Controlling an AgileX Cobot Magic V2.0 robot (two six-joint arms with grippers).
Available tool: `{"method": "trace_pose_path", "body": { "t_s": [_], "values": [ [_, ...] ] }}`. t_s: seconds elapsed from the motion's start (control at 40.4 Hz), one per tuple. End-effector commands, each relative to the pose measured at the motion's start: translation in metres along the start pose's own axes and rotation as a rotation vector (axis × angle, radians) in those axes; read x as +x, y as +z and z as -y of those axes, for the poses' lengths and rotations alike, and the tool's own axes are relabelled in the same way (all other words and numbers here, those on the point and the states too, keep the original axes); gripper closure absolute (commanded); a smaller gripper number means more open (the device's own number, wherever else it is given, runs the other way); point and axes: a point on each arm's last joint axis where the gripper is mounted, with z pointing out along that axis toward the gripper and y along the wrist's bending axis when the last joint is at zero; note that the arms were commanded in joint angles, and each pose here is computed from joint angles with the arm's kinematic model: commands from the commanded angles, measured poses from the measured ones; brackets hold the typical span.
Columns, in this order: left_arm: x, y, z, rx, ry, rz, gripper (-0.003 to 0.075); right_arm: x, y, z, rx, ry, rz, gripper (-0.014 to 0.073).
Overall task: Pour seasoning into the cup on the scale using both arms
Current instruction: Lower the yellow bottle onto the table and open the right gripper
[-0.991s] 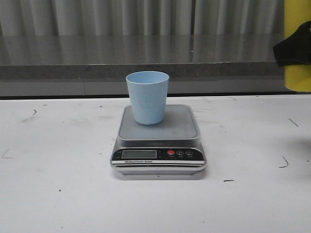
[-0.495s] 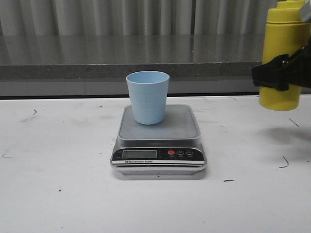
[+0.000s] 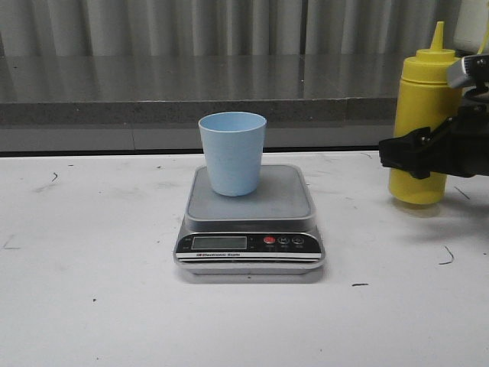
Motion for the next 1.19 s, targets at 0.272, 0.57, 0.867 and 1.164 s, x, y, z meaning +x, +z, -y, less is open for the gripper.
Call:
{"method": "trace_pose_path", "body": {
  "t_s": [0.272, 0.57, 0.867, 1.164],
  "values": [
    [-0.014, -0.004, 0.001, 0.004, -0.012, 0.101, 0.0407, -0.020, 0.002, 0.006, 0.018, -0.044, 0.149, 0.0042],
    [-0.014, -0.004, 0.001, 0.004, -0.012, 0.101, 0.0407, -0.019, 0.000, 0.004, 0.014, -0.037, 0.154, -0.0059],
    [-0.014, -0.004, 0.001, 0.004, -0.012, 0.101, 0.0407, -0.017, -0.030, -0.002, 0.121, 0.040, 0.119, -0.0059],
    [-0.014, -0.004, 0.001, 0.004, -0.012, 0.101, 0.0407, -0.023, -0.067, -0.030, 0.160, 0.122, -0.162, -0.0059]
  ]
}}
